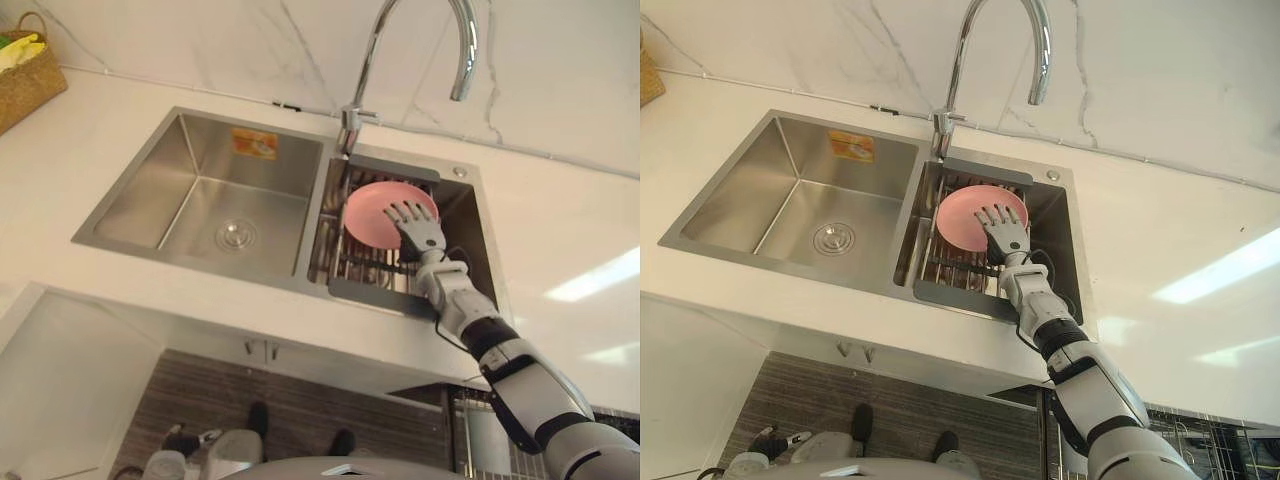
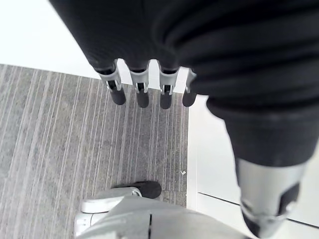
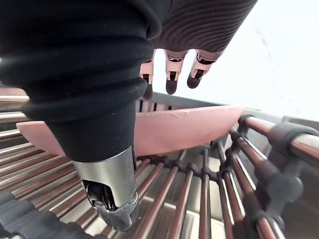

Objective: Walk over to the sink, pick up the cup, carry it to the dishwasher, place the cup inside the dishwasher, then close the dishwasher door

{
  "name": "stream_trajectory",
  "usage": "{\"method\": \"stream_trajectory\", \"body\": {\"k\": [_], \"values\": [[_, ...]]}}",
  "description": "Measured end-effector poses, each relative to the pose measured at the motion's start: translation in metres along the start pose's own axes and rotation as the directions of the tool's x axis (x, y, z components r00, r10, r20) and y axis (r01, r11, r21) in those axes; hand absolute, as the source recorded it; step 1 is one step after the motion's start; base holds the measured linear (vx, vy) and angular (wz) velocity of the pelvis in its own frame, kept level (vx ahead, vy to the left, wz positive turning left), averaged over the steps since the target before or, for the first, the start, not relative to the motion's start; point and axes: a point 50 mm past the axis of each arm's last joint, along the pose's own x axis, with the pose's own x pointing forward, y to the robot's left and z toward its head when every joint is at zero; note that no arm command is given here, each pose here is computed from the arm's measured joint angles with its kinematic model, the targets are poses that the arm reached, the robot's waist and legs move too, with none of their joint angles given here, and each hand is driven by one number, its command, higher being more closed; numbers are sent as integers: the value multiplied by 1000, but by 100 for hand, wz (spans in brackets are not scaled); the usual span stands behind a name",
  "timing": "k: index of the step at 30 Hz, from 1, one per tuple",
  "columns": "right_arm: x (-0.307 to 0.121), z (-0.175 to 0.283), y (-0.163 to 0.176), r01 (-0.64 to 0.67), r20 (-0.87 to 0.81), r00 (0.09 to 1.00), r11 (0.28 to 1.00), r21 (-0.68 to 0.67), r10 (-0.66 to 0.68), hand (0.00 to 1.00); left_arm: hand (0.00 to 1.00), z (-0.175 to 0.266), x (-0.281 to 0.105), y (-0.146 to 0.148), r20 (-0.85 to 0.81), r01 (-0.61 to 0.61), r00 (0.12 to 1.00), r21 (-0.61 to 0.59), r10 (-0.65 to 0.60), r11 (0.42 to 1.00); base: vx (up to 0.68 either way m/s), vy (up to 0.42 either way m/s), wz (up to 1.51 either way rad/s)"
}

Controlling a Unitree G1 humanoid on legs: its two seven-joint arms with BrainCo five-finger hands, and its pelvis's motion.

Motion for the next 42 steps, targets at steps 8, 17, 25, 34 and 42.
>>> {"method": "stream_trajectory", "body": {"k": [8,17,25,34,42], "values": [[5,-5,-5,58,-39,997,998,-28,-59,0,0,8,-1,0,62,-1,998,115,-6,993,-5,9,3],[6,-4,-6,85,-29,996,996,-38,-86,0,0,10,-1,2,82,-19,997,130,8,991,0,2,0],[6,-6,-9,136,-54,989,991,11,-135,0,0,10,-1,4,92,-48,995,174,32,983,0,0,0],[6,-9,-9,155,-97,984,986,62,-149,100,0,10,-1,4,98,-65,994,187,48,980,0,0,0],[6,-9,-10,172,-95,982,983,64,-165,100,0,9,-1,4,102,-72,993,204,52,976,0,0,0]]}}
